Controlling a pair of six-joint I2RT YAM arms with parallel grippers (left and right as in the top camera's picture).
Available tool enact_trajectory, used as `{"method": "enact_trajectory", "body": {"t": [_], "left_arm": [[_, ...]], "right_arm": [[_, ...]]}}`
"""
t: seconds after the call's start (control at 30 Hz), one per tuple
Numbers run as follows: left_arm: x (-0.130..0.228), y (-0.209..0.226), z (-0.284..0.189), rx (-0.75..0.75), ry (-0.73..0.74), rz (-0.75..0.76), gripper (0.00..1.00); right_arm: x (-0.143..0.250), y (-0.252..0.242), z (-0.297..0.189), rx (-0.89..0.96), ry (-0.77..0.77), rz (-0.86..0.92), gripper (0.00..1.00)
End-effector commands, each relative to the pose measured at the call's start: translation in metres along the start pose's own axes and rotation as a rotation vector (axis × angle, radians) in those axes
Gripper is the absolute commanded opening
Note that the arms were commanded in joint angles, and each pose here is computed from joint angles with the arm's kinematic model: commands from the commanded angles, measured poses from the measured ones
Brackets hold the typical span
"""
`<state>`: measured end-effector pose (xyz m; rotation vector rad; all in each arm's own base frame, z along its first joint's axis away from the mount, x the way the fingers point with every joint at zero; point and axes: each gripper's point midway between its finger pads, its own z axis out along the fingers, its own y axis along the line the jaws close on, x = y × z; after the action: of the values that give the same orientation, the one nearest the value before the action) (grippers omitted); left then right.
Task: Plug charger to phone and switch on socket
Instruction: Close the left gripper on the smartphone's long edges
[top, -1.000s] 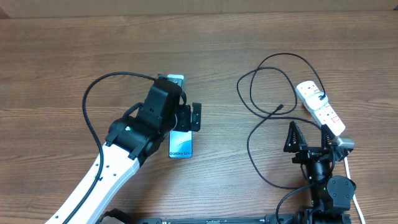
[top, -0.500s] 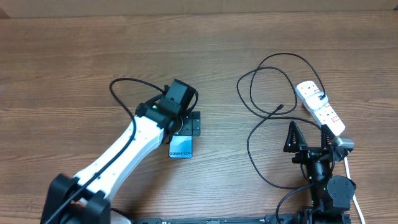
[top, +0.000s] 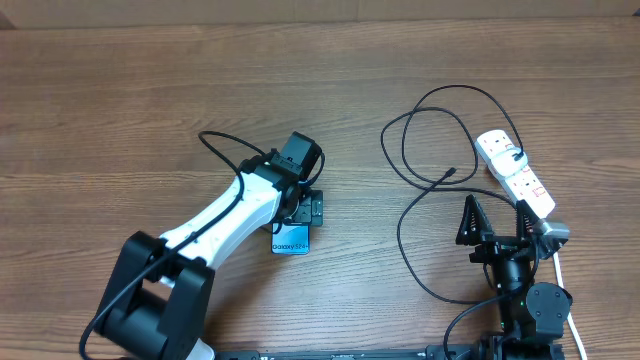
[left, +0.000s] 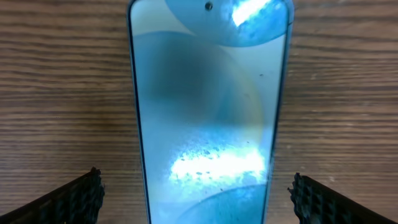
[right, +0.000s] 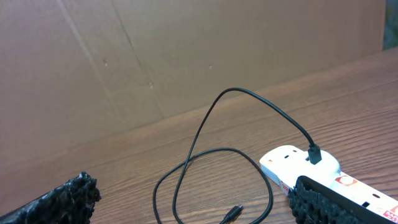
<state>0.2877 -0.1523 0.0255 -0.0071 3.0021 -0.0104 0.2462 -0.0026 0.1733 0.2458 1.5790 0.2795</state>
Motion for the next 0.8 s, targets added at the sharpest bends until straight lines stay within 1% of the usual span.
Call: {"method": "enact_trajectory", "body": {"t": [0.0,0.23,0.77], "left_arm": [[0.003,-0.003,0.012,-0.001,0.033,0.005,1.0],[0.008,-0.006,0.025,0.004,0.071,0.006,1.0],[0.003,-0.003,0.028,-0.012,0.039,-0.006,1.0]], "right_arm": [[0.002,-0.002,0.0,0.005,-0.003,-0.001,1.0],[0.002,-0.002,0.0,0.005,-0.003,-0.001,1.0],[0.002,-0.002,0.0,0.005,-0.003,-0.001,1.0]]}}
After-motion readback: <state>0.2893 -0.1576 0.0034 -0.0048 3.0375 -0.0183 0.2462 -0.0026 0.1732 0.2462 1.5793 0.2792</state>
